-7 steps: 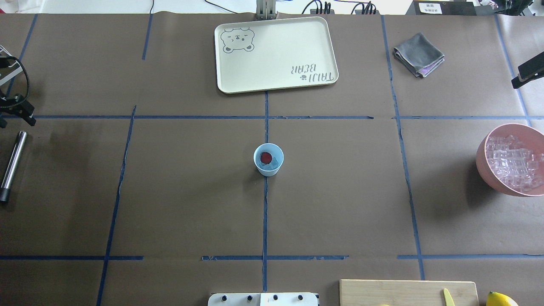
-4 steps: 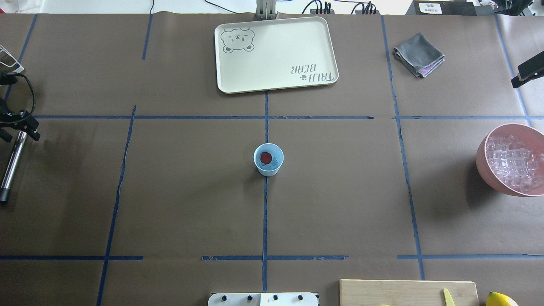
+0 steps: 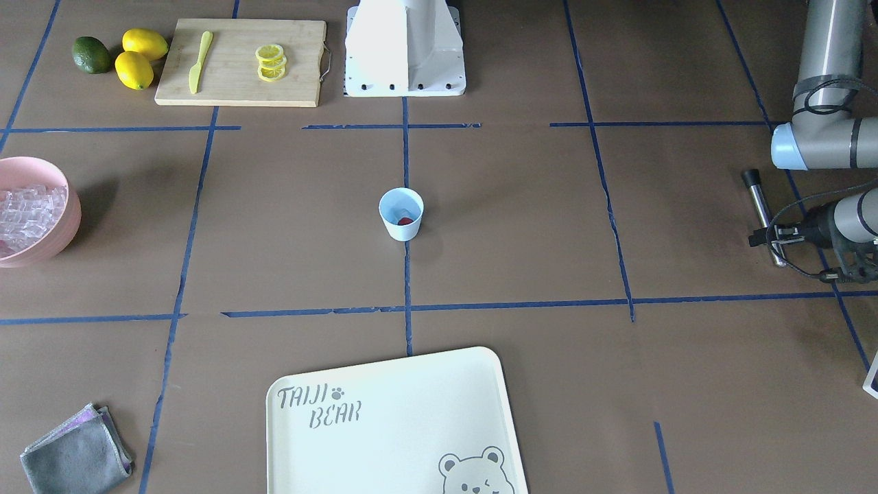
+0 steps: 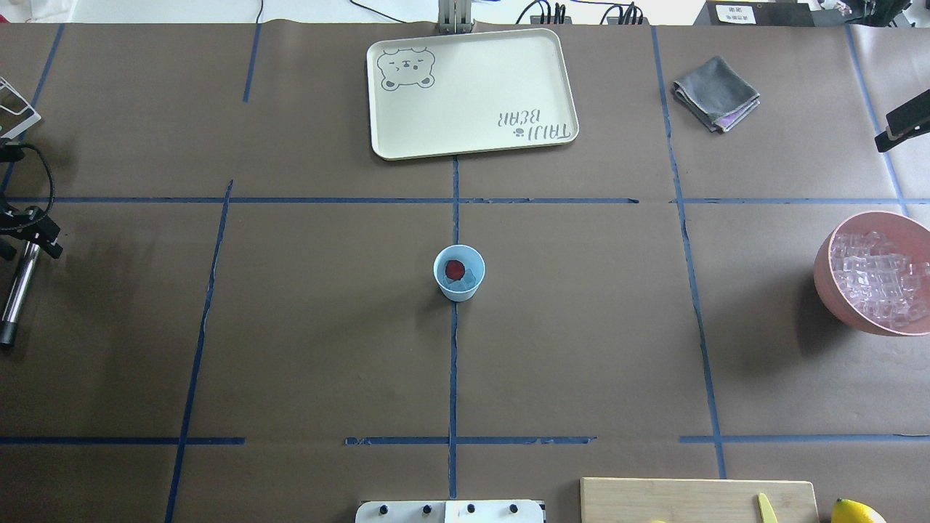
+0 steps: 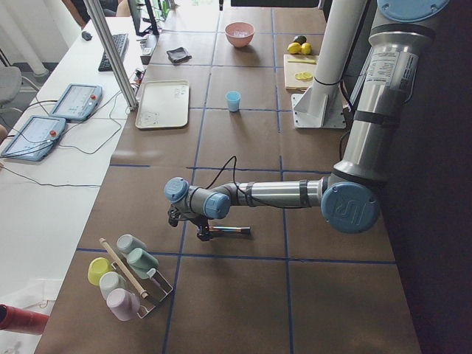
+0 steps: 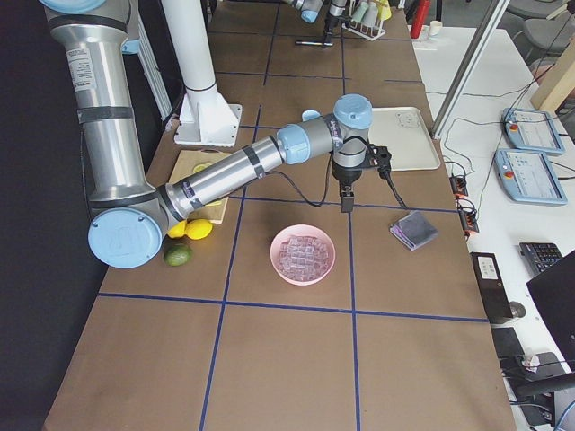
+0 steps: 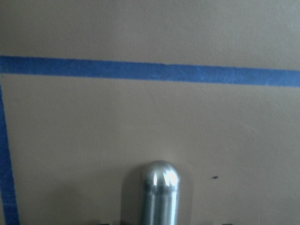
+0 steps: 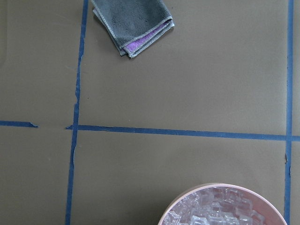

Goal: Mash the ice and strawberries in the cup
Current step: 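Lower the left gripper onto the metal rod and grasp it, then carry the metal rod with the left gripper over the blue cup, then push the metal rod down into the cup repeatedly with the left gripper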

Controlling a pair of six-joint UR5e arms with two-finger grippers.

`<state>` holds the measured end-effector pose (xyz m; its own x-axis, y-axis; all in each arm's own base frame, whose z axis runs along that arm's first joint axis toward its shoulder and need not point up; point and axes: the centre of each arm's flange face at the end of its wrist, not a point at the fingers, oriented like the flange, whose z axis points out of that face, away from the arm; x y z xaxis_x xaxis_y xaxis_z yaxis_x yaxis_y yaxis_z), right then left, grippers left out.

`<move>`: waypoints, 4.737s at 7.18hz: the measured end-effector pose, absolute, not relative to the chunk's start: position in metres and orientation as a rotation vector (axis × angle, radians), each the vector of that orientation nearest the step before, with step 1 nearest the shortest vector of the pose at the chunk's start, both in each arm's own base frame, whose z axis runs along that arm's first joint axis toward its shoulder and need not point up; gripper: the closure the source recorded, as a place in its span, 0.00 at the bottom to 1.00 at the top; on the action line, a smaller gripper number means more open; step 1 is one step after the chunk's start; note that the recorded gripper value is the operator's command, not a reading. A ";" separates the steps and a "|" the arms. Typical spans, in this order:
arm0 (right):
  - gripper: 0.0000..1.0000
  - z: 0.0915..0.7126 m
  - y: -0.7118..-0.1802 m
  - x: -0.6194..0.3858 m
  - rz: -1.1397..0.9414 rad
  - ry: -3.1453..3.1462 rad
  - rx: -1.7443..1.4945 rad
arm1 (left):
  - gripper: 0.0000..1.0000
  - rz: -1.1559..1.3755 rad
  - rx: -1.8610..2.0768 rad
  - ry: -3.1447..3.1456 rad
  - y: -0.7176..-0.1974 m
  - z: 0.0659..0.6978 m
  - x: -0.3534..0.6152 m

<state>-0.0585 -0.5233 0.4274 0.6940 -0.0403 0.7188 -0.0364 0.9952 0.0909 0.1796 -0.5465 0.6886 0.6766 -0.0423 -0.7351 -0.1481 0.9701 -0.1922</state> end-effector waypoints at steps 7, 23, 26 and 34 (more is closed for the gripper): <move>0.00 0.426 -0.524 -0.059 -0.002 -0.805 0.103 | 1.00 0.115 -0.132 0.887 -0.555 0.613 0.186; 0.00 0.426 -0.521 -0.043 0.018 -0.869 0.089 | 1.00 0.319 1.494 1.246 -0.365 0.159 0.485; 0.00 0.426 -0.521 -0.042 0.020 -0.869 0.087 | 1.00 0.347 1.537 1.216 -0.364 0.161 0.484; 0.00 0.433 -0.518 -0.042 0.024 -0.867 0.079 | 1.00 0.349 1.545 1.236 -0.362 0.176 0.498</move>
<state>-0.0416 -0.5185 0.4325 0.6472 -0.0109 0.7622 -0.0532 0.9968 0.0594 0.4977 -0.3625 0.1762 0.4184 0.8310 -0.3666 0.5166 0.1142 0.8486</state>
